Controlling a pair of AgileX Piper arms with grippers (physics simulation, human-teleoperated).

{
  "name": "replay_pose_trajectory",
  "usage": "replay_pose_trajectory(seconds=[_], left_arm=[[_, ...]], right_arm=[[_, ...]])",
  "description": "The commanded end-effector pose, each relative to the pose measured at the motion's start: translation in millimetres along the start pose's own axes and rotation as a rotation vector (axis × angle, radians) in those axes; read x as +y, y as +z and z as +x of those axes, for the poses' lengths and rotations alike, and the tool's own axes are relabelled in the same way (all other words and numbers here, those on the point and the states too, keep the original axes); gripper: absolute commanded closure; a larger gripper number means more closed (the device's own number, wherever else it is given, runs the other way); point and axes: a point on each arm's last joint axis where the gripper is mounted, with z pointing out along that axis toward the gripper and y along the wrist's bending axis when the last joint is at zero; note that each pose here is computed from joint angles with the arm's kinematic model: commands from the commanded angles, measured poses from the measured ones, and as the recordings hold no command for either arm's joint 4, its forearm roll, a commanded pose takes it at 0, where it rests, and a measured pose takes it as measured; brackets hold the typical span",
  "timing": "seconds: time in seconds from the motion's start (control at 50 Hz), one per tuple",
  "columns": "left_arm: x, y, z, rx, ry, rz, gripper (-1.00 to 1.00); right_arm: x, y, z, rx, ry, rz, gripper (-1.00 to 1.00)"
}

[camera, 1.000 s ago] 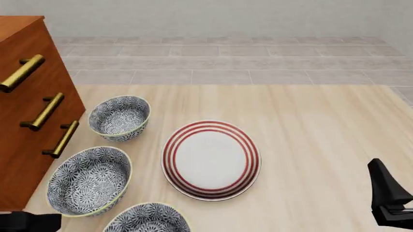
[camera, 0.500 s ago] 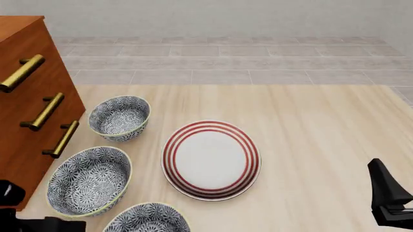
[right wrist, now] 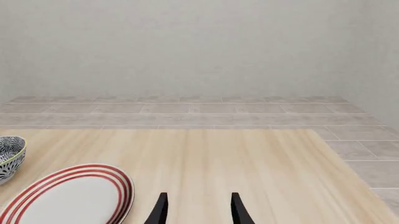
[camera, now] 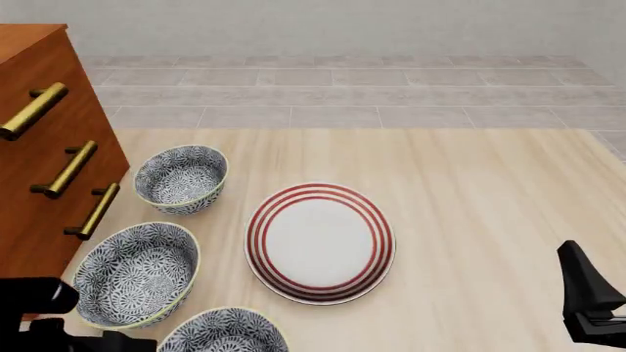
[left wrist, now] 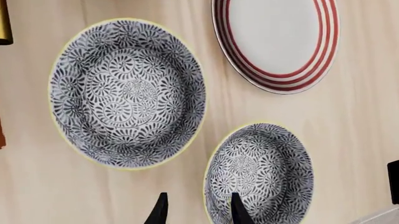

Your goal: Put the bowl at the front on the plate.

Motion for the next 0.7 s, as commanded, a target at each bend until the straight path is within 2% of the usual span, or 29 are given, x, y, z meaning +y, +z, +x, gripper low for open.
replay_pose_trajectory(seconds=[0.02,0.7], left_arm=[[-0.9,14,5.6,0.025,-0.004,0.013,-1.0],[-2.4,42,12.2,0.058,-0.009,0.02,-1.0]], right_arm=[[0,0,1,0.0,0.0,0.0,-1.0],[0,0,1,0.0,0.0,0.0,-1.0]])
